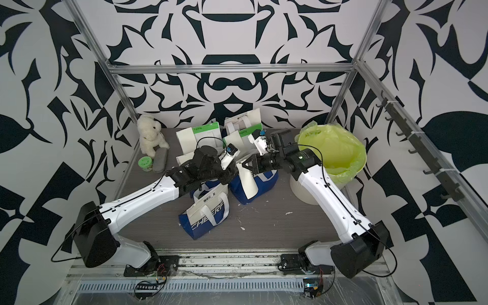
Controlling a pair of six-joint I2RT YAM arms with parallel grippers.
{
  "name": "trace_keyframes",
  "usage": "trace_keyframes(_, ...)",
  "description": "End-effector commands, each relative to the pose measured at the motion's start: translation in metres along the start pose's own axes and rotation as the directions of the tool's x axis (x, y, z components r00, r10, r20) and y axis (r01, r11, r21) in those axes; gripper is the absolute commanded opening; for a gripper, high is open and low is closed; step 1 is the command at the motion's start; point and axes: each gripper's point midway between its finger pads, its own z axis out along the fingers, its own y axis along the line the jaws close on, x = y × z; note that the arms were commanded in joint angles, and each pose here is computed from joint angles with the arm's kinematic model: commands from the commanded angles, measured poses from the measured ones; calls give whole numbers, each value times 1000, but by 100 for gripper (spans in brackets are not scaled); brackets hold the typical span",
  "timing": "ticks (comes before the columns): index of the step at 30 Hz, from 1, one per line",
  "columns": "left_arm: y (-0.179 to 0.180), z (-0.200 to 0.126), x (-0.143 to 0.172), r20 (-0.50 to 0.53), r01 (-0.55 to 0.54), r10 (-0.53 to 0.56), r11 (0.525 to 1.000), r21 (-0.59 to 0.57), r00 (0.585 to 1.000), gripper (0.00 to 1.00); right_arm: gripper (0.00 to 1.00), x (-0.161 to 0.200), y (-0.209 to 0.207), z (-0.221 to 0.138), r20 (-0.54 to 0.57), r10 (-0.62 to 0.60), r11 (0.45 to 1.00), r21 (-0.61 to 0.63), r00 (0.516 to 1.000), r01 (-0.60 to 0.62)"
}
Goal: Shred takeout receipts and throw away
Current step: Tear off the takeout receipt from the takeout bag.
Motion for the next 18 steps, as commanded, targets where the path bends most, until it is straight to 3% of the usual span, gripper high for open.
trace_keyframes(1, 10, -7, 1, 8, 3, -3, 999, -52, 1000, 57, 0, -13, 19, -11, 52, -16, 998, -53, 999, 19)
trace_keyframes(5, 16, -12, -4, 28, 12, -10, 996, -88, 1000, 62, 0, -18, 28, -21, 77, -29, 998, -61, 997, 34)
trace_keyframes(7, 21, -18, -11, 52, 27, -21, 992, -122, 998, 100, 0, -19, 25, -28, 89, -43, 999, -11, 995, 44)
trace_keyframes(13, 43, -55, -44, 187, 82, -37, 967, -242, 982, 100, 0, -21, 7, -51, 134, -105, 982, 168, 985, 82)
trace_keyframes(15, 39, -65, -51, 207, 79, -38, 977, -197, 978, 99, 0, -23, 6, -59, 158, -124, 976, 199, 980, 91)
trace_keyframes(18, 14, -85, -64, 223, 46, -36, 998, -42, 974, 100, 0, -27, 10, -68, 196, -150, 971, 212, 969, 108)
